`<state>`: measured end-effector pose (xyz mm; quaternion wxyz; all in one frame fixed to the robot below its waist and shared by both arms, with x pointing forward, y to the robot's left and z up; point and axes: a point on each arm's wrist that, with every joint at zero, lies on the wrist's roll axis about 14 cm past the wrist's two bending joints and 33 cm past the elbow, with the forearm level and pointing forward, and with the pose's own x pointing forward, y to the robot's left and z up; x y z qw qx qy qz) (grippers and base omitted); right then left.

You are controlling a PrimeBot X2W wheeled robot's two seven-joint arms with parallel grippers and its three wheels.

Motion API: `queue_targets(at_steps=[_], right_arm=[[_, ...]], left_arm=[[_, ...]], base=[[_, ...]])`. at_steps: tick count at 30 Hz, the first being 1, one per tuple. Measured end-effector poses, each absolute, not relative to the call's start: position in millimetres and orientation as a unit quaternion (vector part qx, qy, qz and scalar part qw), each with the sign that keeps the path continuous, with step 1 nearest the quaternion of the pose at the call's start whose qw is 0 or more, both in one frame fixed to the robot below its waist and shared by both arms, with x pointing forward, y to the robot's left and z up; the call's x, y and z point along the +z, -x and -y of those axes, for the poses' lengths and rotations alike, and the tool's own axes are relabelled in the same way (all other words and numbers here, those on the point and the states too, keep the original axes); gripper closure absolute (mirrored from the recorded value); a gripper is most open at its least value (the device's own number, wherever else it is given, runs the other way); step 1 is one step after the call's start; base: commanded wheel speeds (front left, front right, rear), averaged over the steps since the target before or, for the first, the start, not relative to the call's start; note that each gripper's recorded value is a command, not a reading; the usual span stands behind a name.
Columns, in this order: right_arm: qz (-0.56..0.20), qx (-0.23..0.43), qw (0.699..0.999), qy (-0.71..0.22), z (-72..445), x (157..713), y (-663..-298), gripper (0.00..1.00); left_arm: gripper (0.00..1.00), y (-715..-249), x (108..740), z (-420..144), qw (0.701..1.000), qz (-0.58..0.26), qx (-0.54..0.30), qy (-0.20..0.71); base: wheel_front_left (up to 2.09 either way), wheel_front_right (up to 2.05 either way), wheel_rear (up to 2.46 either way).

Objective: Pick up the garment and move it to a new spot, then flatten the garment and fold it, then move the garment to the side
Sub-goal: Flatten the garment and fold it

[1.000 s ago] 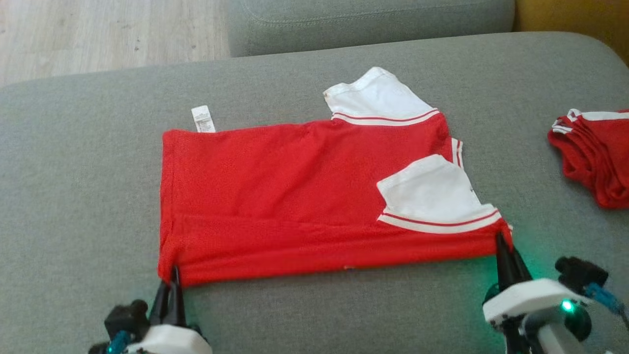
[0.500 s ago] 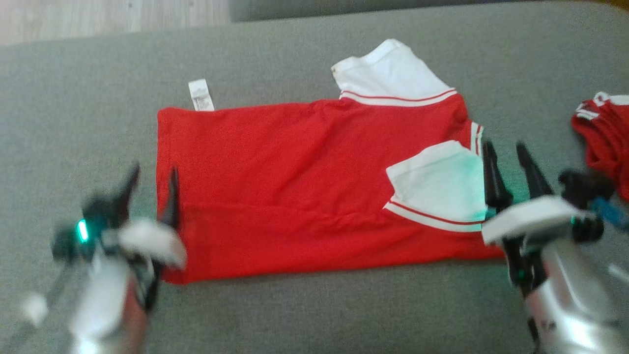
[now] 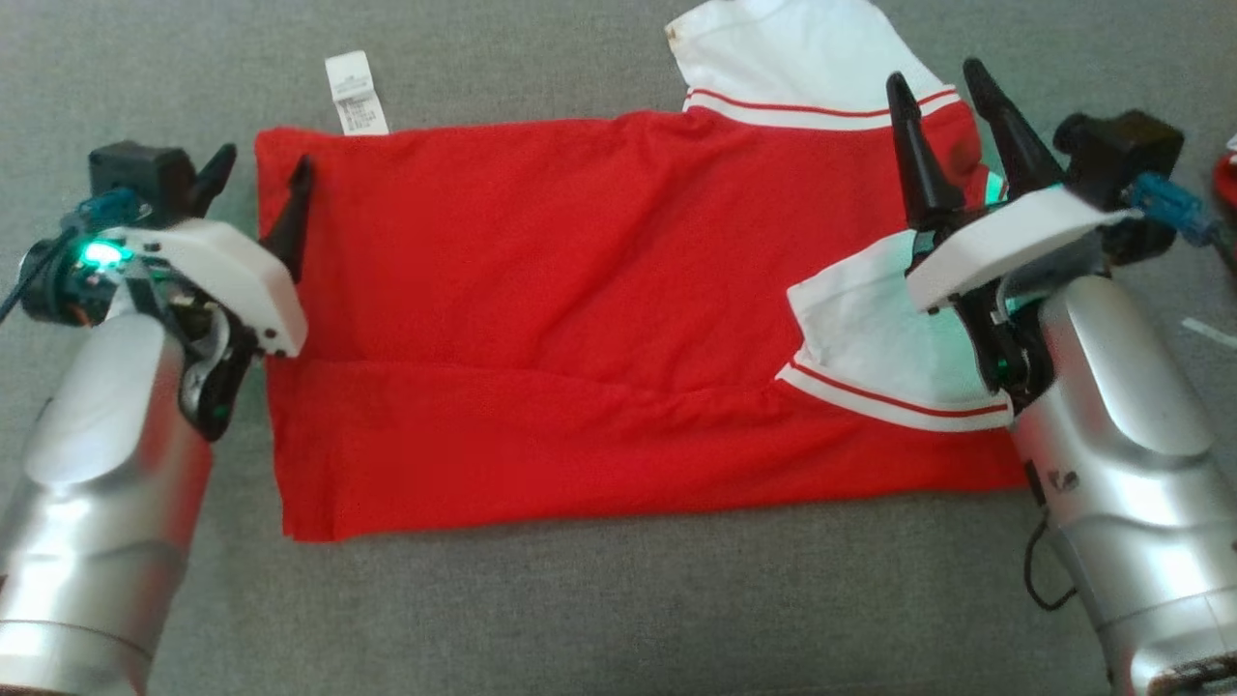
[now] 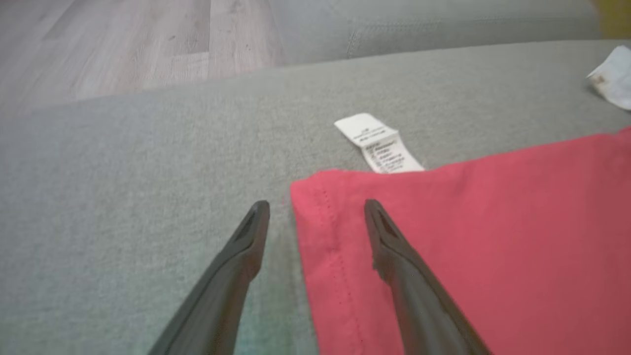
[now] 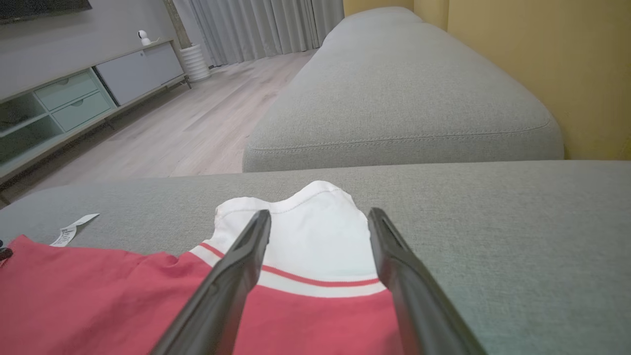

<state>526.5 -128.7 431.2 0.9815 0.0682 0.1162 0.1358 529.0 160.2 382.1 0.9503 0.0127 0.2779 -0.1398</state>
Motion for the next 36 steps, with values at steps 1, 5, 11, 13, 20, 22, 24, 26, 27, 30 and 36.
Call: queue_targets(at_steps=[1, 5, 11, 13, 20, 22, 24, 26, 27, 30, 36], right_arm=[[-0.118, 0.138, 0.981, -0.066, 128, 429, -528, 0.0], [-0.128, 0.14, 0.979, -0.068, 126, 420, -530, 0.0], [-0.121, 0.14, 0.981, -0.061, 132, 418, -543, 0.0], [-0.114, 0.144, 0.981, -0.055, 131, 423, -551, 0.0], [-0.122, 0.15, 0.98, -0.038, 130, 422, -565, 0.0], [-0.132, 0.149, 0.98, -0.033, 132, 419, -570, 0.0], [-0.148, 0.147, 0.978, -0.027, 133, 414, -578, 0.0], [-0.172, 0.145, 0.974, -0.016, 134, 408, -587, 0.0], [-0.186, 0.144, 0.972, -0.011, 134, 405, -590, 0.0], [-0.236, 0.146, 0.961, 0.0, 128, 392, -604, 0.0], [-0.277, 0.146, 0.95, 0.012, 117, 378, -623, 0.0]], left_arm=[[0.0, -528, 375, -163, 0.948, -0.287, -0.137, -0.012], [0.0, -530, 366, -166, 0.945, -0.298, -0.132, 0.0], [0.0, -539, 366, -155, 0.947, -0.285, -0.145, 0.021], [0.0, -539, 363, -150, 0.945, -0.289, -0.152, 0.024], [1.0, -541, 363, -156, 0.946, -0.286, -0.152, 0.014], [1.0, -541, 364, -158, 0.949, -0.277, -0.152, 0.012], [1.0, -542, 366, -159, 0.95, -0.273, -0.154, 0.007], [1.0, -543, 369, -159, 0.952, -0.262, -0.156, 0.003], [1.0, -545, 373, -159, 0.955, -0.254, -0.156, 0.004], [1.0, -549, 387, -158, 0.963, -0.219, -0.156, 0.006], [1.0, -544, 392, -156, 0.966, -0.202, -0.159, 0.005]], base=[[0.0, 0.0, 0.0], [0.0, 0.0, 0.0], [0.0, 0.0, 0.0], [0.0, 0.0, 0.0], [0.0, 0.0, 0.0], [0.0, 0.0, 0.0], [0.0, 0.0, 0.0], [0.0, 0.0, 0.0], [0.0, 0.0, 0.0], [0.0, 0.0, 0.0], [0.0, 0.0, 0.0]])
